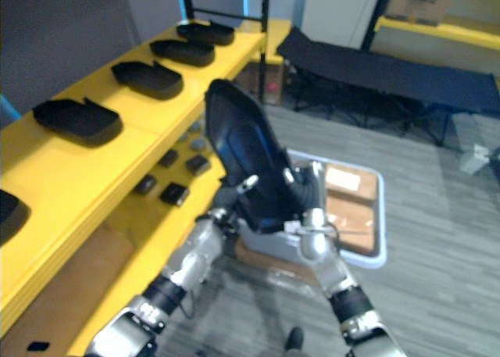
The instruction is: Walk over and take plastic housings, then place them on the shelf
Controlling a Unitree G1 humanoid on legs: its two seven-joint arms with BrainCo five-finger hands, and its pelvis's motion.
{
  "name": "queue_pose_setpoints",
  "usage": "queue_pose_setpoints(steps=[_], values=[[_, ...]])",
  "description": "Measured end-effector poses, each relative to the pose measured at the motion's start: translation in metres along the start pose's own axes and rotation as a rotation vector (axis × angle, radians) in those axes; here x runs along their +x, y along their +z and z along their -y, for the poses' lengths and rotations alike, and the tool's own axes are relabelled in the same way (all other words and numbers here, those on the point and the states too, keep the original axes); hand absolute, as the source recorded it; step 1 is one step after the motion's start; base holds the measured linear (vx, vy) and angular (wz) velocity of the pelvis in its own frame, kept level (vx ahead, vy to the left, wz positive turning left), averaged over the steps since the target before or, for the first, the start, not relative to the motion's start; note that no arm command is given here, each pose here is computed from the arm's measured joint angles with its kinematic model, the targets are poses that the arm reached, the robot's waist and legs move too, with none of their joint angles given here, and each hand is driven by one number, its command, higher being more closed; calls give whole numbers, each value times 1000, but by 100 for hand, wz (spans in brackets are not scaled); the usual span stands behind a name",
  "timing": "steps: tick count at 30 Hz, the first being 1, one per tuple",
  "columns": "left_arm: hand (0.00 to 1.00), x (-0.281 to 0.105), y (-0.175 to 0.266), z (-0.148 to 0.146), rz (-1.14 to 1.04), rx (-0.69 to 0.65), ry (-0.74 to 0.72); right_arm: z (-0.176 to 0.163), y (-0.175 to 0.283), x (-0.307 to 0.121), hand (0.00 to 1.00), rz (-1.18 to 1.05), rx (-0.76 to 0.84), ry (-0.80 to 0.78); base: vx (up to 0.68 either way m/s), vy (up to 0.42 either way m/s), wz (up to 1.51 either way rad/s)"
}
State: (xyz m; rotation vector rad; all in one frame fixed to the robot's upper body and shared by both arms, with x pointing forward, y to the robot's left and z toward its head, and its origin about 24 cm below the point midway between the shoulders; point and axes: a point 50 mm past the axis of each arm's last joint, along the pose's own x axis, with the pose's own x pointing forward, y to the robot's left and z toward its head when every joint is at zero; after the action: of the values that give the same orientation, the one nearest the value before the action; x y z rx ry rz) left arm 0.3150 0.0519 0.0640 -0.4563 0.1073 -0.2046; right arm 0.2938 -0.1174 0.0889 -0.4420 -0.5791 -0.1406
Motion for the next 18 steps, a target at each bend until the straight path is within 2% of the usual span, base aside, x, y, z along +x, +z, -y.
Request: queue_pose_setpoints(steps=[10, 11, 18], values=[[100, -1, 31, 4, 220, 257, 30, -3, 6, 3, 100, -26, 100, -47, 0, 0, 0], [100, -2, 35, 5, 244, 284, 35, -3, 7, 4, 0, -26, 108, -50, 0, 0, 0], [100, -7, 62, 6, 391, 392, 67, -7, 9, 1, 0, -11, 186, 16, 0, 0, -2]])
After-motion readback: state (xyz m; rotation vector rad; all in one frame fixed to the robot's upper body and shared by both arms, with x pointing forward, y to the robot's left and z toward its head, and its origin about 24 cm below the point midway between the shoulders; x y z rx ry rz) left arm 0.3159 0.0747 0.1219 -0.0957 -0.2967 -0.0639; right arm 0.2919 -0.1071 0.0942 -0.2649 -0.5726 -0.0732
